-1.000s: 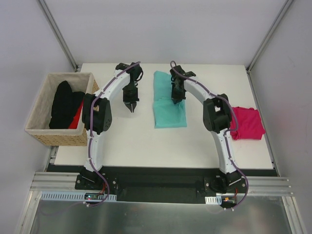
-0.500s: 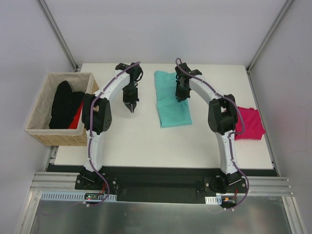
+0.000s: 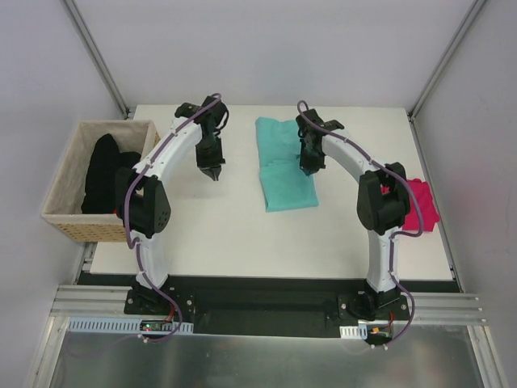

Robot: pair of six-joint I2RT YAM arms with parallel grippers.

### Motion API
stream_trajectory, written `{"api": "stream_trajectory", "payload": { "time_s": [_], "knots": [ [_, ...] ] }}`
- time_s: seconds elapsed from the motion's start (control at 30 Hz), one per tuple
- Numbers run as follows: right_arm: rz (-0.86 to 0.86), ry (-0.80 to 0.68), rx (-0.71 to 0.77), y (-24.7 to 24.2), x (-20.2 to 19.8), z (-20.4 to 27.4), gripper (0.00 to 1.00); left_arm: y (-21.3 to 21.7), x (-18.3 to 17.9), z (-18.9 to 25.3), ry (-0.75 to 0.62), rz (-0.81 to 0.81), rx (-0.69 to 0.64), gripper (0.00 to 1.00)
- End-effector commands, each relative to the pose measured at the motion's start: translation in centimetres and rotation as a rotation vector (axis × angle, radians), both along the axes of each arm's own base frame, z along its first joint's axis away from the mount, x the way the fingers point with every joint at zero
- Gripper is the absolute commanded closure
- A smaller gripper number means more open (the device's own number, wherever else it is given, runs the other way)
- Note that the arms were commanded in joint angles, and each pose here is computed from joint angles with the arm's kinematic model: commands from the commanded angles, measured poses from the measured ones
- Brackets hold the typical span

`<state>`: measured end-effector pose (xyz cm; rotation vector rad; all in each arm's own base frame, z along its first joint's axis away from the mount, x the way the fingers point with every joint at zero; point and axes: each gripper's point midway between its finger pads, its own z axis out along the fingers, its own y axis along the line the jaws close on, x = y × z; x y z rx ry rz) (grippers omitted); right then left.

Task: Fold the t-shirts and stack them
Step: Fold the folded rectangular tshirt in 1/3 of the way

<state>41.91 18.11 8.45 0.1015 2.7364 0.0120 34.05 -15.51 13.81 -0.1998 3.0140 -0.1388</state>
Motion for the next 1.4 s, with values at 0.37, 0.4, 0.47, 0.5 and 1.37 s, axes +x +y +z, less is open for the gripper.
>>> {"api": "stream_trajectory", "payload": {
  "time_s": [0.37,0.4,0.47,0.5,1.37],
  "knots": [
    [-0.026,0.159,-0.004,-0.8,-4.9,-5.4,0.99,1.7,-1.3,4.2,-0.126,0.057,0.011,0.91],
    [-0.03,0.162,-0.002,-0.7,-5.1,-5.5,0.99,1.7,-1.3,4.4,-0.129,0.058,0.01,0.91],
    [-0.024,0.178,-0.008,-0.6,-5.9,-6.1,0.99,1.7,-1.3,4.5,-0.132,0.059,0.01,0.91],
    [-0.022,0.178,-0.008,-0.5,-6.1,-6.1,0.99,1.7,-1.3,4.5,-0.134,0.06,0.009,0.91],
    [0.181,0.248,-0.082,6.3,-19.6,-7.5,0.99,2.2,-3.1,2.1,-0.073,0.042,0.022,0.92]
  ]
}}
